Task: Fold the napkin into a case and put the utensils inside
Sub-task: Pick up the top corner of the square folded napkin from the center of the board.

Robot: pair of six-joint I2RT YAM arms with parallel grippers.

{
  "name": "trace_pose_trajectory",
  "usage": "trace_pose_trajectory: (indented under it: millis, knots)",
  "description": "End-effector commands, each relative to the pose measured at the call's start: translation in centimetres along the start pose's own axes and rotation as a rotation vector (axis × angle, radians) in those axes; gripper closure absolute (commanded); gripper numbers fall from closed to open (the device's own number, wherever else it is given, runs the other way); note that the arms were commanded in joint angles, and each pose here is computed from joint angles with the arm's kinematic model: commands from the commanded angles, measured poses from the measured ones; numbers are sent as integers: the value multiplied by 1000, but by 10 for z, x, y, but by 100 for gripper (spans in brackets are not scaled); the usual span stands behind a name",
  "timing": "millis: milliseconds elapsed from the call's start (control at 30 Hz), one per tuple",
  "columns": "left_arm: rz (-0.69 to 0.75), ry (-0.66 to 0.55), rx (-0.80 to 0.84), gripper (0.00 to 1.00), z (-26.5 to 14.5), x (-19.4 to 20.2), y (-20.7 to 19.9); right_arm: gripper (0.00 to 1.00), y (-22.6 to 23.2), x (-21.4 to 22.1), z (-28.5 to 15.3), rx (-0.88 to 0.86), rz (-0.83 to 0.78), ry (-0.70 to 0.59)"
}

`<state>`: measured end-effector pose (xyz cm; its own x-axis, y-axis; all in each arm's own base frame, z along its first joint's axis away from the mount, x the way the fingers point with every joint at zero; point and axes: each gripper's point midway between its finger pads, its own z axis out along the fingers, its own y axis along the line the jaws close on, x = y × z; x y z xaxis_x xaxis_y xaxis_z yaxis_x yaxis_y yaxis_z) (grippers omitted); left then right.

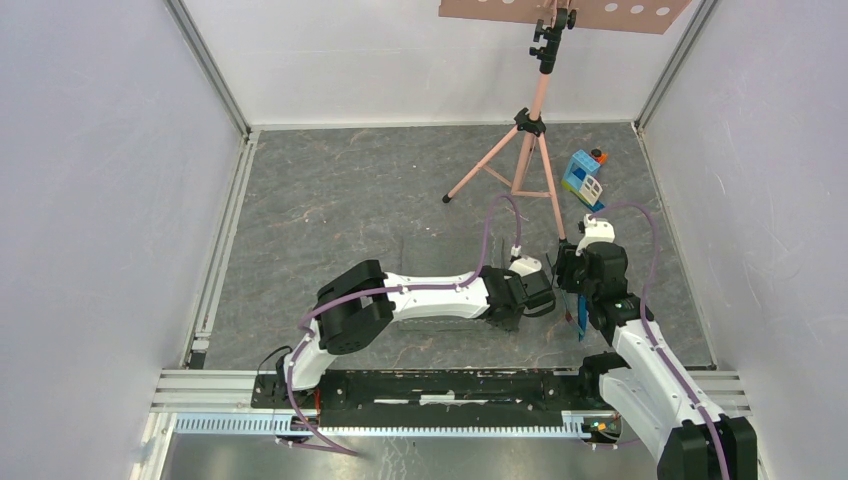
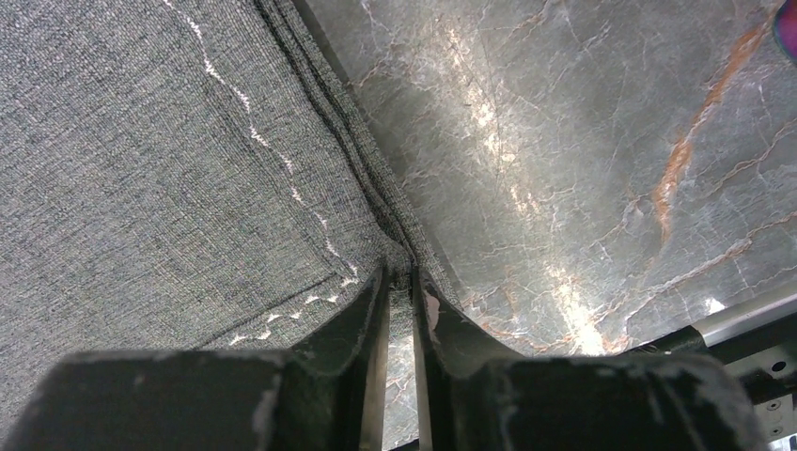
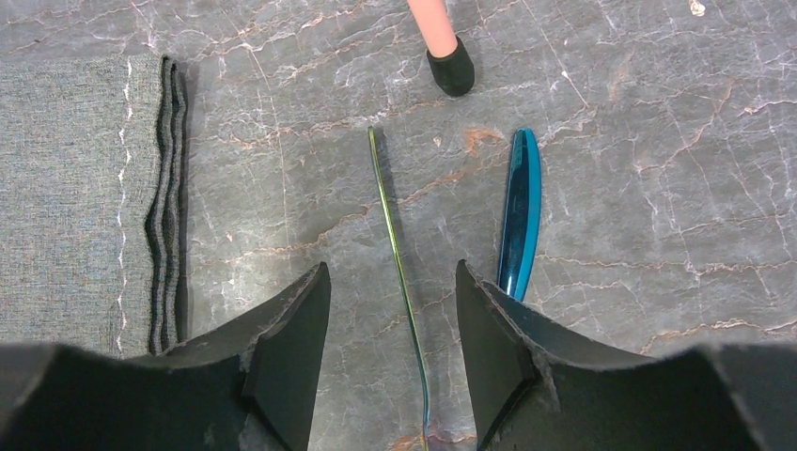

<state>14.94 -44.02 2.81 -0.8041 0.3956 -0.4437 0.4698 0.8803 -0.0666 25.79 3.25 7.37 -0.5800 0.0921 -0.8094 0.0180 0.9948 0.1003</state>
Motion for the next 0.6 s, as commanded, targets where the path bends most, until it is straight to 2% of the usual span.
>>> trace_pose_trajectory:
  millis: [0,133,333,500,567]
  knots:
    - [-24,-54,17,81,-24,-14,-4,43,3,-9,1,-17,-12,-38]
    - [-26,-73,8,87,-33,-20,0,42,3,-9,1,-19,-12,-37]
    - [-32,-86,22,89,-44,-24,4,43,5,-8,2,-28,-14,-34]
    - [-47,-75,62,89,-45,-23,2,43,6,-8,2,-34,-17,-32]
    - [-46,-75,90,86,-45,-24,1,43,7,-8,2,-39,-17,-31]
